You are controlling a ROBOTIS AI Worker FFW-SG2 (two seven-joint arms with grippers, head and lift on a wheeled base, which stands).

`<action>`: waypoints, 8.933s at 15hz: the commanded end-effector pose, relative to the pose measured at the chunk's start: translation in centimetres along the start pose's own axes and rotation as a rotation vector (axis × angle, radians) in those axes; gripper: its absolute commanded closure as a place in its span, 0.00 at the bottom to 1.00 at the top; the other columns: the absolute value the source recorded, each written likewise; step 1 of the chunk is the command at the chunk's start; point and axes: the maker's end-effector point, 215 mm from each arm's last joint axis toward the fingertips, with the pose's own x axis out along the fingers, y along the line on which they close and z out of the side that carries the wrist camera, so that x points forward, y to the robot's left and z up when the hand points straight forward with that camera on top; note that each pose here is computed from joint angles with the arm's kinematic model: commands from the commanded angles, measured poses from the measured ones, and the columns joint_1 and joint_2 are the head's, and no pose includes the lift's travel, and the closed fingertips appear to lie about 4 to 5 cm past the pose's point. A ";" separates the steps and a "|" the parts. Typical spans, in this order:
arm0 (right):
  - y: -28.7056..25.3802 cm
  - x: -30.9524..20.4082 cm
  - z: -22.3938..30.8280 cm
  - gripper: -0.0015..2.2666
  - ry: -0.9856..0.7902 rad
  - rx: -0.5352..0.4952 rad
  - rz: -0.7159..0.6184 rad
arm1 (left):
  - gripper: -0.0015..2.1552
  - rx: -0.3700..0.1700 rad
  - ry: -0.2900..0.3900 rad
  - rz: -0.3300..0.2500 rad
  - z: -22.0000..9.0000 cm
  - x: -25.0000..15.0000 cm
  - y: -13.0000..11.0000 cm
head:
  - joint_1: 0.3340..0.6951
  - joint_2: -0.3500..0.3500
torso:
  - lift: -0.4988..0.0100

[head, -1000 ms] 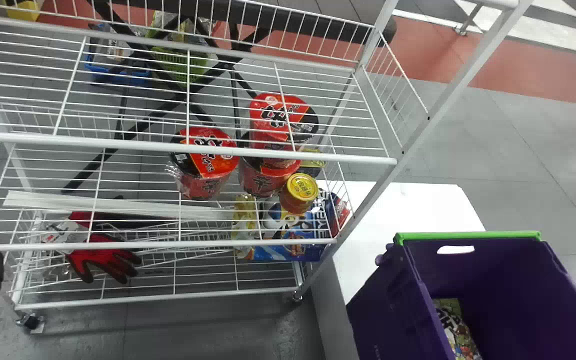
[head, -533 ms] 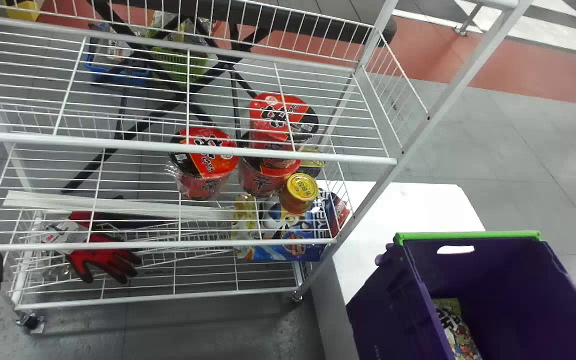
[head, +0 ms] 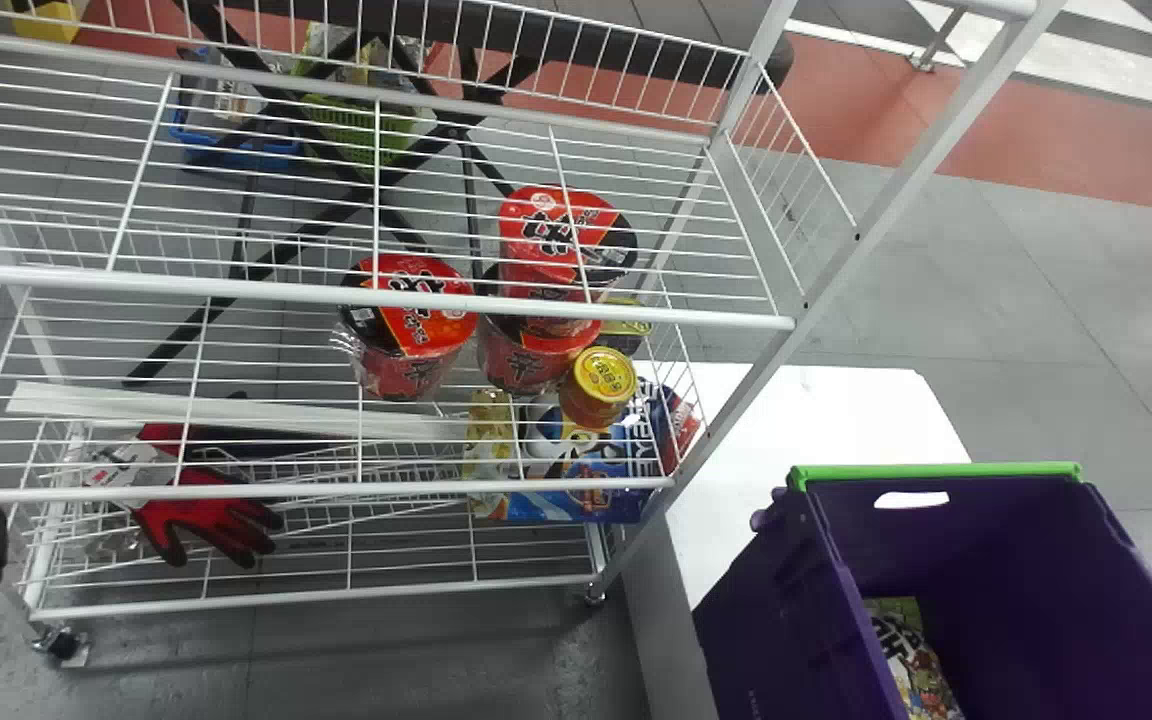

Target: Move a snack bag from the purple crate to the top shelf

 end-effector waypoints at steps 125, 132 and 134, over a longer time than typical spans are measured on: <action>2.0 -0.6 4.1 0.75 -0.171 -0.124 -0.003 | 0.05 0.010 -0.038 0.037 1.4 -2.3 2.4 | 1.00 0.00 | 1.00; 6.7 -4.7 5.1 0.74 -0.203 -0.077 0.131 | 0.06 0.012 -0.030 0.044 1.1 -2.8 1.7 | 1.00 0.00 | 0.98; 9.5 -8.4 4.4 0.74 -0.188 0.058 0.253 | 0.06 0.014 -0.027 0.051 1.0 -3.1 1.6 | 1.00 0.00 | 0.98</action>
